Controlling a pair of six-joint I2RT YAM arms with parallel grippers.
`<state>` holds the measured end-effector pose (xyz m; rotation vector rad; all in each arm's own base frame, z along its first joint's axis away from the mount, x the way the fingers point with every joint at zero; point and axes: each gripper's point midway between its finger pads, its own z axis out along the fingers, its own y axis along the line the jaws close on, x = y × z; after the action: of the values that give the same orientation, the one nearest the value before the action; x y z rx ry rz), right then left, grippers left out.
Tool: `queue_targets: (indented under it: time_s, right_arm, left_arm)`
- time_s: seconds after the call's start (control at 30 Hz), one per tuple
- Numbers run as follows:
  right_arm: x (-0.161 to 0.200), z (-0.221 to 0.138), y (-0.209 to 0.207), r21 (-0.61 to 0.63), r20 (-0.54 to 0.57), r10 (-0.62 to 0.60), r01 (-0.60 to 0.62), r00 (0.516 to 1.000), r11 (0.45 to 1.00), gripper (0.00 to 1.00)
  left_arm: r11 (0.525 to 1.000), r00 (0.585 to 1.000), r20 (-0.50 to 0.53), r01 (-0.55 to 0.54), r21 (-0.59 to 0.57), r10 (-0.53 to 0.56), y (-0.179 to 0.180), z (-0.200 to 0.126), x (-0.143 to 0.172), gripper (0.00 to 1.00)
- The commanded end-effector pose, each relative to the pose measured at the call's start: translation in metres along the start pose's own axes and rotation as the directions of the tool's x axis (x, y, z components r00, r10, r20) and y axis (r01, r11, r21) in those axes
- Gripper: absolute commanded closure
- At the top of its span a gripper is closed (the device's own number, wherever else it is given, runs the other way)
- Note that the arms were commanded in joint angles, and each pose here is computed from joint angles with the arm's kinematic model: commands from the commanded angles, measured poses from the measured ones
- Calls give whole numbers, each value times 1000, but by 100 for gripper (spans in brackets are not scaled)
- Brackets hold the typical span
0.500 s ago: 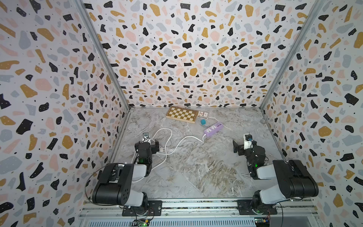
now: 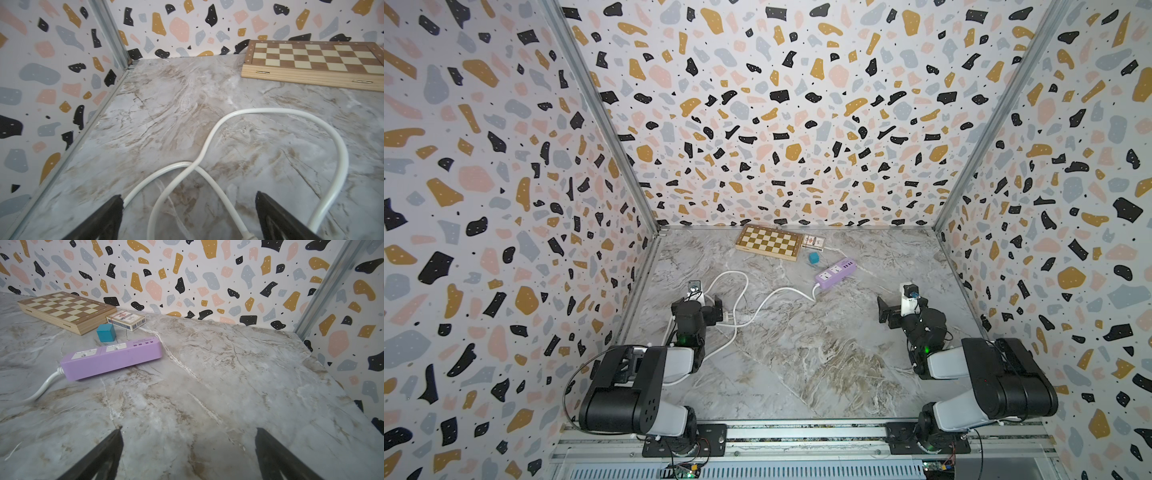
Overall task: Wrap the cord around the power strip
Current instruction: Pick up the power strip from the center of the board.
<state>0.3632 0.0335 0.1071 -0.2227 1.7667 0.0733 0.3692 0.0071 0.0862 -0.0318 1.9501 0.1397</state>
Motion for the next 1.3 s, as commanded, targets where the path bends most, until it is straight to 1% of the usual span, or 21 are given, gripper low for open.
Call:
queue_targets:
  time_s: [0.0,0.33,0.4,0.43,0.5,0.53,0.6,0.67,0.7,0.77,0.83,0.9,0.93,0.97,1.03,1.07,1.13,1.17,1.2,1.27]
  right_arm:
    - [-15,-1,-1,-19,53,10,-9,999,1000,0]
    - [-15,-1,-1,-19,53,13,-12,998,1000,0]
    - [-17,-1,-13,45,44,39,-41,998,998,0]
    - [-21,-1,-18,72,53,53,-57,997,996,0]
    - [-30,11,-21,66,-11,68,-67,998,996,0]
    - [-37,17,-23,66,-47,76,-73,996,995,0]
    - [-57,22,-22,45,-50,101,-99,994,994,0]
    - [-76,21,-13,3,-43,125,-125,991,992,0]
    - [-83,20,-5,-31,-49,132,-133,990,991,0]
    - [-98,17,21,-121,-84,124,-134,989,984,1]
    - [-103,9,44,-183,-134,113,-137,985,973,1]
    - [-109,-2,64,-242,-154,100,-136,983,961,1]
    - [-108,-8,67,-249,-164,104,-143,981,958,1]
    - [-106,-12,67,-244,-174,122,-163,977,956,1]
    - [-99,-19,61,-230,-195,134,-178,972,957,1]
    - [-98,-21,60,-228,-202,141,-187,969,956,1]
    - [-96,-27,57,-237,-222,156,-208,963,949,2]
    - [-96,-28,58,-242,-228,159,-214,961,946,2]
    - [-97,-30,58,-246,-234,159,-217,959,945,2]
    - [-103,-33,59,-251,-228,167,-223,959,942,3]
  left_arm:
    - [998,999,46,-7,70,4,-9,3,-17,1]
    - [997,999,47,-1,73,-3,-8,3,-18,1]
    - [1000,999,44,16,4,-16,3,3,-23,1]
    - [999,999,25,24,-33,-23,9,4,-32,1]
    - [1000,998,-67,13,-18,-14,8,1,-52,1]
    - [1000,996,-90,-7,14,8,4,-1,-67,0]
    - [993,998,-69,0,121,9,-13,-8,-97,1]
    - [960,997,-78,21,280,1,-45,-20,-119,1]
    - [941,996,-90,19,337,12,-60,-25,-126,0]
    - [895,993,-94,-29,444,78,-99,-38,-137,1]
    - [818,989,-80,-57,572,125,-144,-50,-143,0]
    - [744,983,-82,-68,665,163,-185,-56,-143,1]
    - [707,978,-80,-80,703,191,-207,-58,-142,0]
    - [683,973,-87,-86,725,215,-224,-55,-137,0]
    - [621,961,-93,-93,778,260,-261,-47,-128,1]
    - [610,956,-103,-89,787,273,-275,-41,-122,1]
    - [563,946,-116,-79,823,303,-305,-30,-115,3]
    - [554,939,-130,-74,829,320,-317,-24,-107,4]
    - [532,935,-126,-75,843,332,-330,-19,-104,4]
    - [512,924,-142,-65,856,355,-351,-8,-90,4]
